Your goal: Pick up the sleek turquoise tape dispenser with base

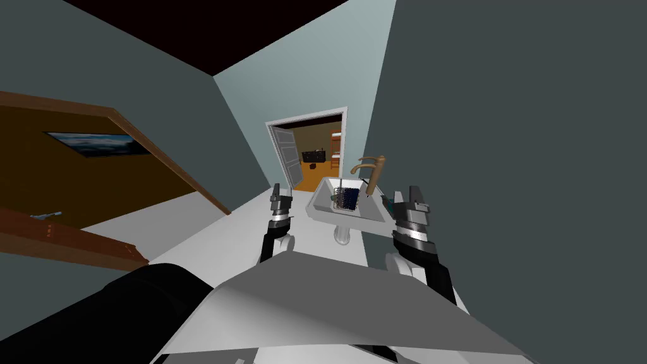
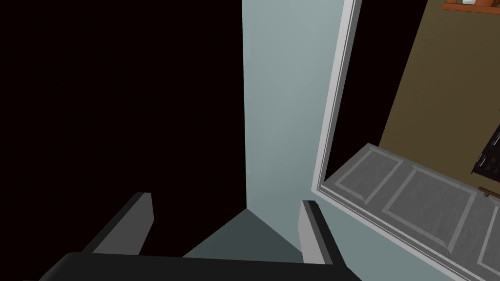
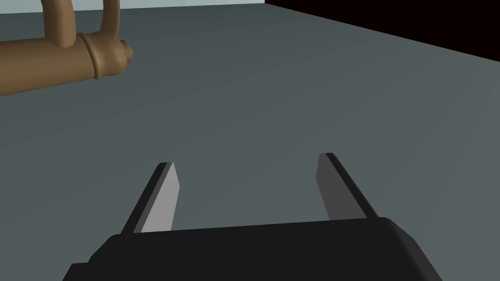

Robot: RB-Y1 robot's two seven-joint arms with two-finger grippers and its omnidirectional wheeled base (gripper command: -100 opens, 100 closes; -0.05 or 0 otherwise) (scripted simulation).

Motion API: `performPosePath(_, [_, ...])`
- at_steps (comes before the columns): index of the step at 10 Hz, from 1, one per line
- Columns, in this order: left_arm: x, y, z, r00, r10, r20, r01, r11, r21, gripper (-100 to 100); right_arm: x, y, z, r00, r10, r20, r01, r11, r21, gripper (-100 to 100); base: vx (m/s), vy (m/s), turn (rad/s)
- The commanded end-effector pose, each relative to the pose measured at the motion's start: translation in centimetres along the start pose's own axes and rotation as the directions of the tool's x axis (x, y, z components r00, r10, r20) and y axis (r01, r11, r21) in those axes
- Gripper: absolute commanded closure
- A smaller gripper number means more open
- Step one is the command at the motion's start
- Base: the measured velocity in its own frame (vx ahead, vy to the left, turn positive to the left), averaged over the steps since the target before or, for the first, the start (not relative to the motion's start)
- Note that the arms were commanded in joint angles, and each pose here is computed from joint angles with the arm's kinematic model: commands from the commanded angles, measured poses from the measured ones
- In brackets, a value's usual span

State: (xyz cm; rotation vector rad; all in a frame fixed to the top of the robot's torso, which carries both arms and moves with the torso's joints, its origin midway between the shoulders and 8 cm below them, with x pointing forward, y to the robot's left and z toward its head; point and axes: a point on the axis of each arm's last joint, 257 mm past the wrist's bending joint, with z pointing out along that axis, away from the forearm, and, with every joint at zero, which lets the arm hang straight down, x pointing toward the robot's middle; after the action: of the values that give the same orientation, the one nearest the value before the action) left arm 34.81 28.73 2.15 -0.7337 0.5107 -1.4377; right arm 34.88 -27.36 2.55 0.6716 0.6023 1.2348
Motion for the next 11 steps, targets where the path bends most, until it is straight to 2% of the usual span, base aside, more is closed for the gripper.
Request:
performPosePath(1, [0.0,0.0,0.0,1.000,0.000,0.000,0.000,1.000,0.000,0,0.9,-0.9,-0.5,0.999,-0.016,-0.049,0.017,1.000,0.019,-100,0.006,0.021,-0.064])
performPosePath(3, [0.0,0.0,0.0,1.000,0.000,0.000,0.000,1.000,0.000,0,2.4,-2.9,-1.7,0.992,-0.036,-0.124,0.045,0.997,0.064,-100,0.012,0.051,-0.087])
performPosePath(4, [0.0,0.0,0.0,1.000,0.000,0.000,0.000,1.000,0.000,0,2.5,-2.9,-1.7,0.990,-0.040,-0.134,0.049,0.997,0.063,-100,0.015,0.060,-0.038])
performPosePath(5, [0.0,0.0,0.0,1.000,0.000,0.000,0.000,1.000,0.000,0,3.4,-4.3,-2.7,0.982,-0.052,-0.183,0.070,0.993,0.092,-100,0.022,0.056,-0.086])
performPosePath(6, [0.0,0.0,0.0,1.000,0.000,0.000,0.000,1.000,0.000,0,3.4,-4.3,-2.7,0.982,-0.052,-0.183,0.070,0.993,0.092,-100,0.019,0.048,-0.045])
performPosePath(8, [0.0,0.0,0.0,1.000,0.000,0.000,0.000,1.000,0.000,0,5.3,-7.6,-5.4,0.958,-0.067,-0.281,0.116,0.980,0.163,-100,0.028,0.072,-0.118])
performPosePath(9, [0.0,0.0,0.0,1.000,0.000,0.000,0.000,1.000,0.000,0,5.3,-7.7,-5.5,0.953,-0.072,-0.294,0.123,0.979,0.160,-100,0.023,0.075,-0.067])
performPosePath(11, [0.0,0.0,0.0,1.000,0.000,0.000,0.000,1.000,0.000,0,7.0,-11.3,-9.4,0.912,-0.076,-0.402,0.183,0.954,0.236,-100,0.026,0.100,-0.154])
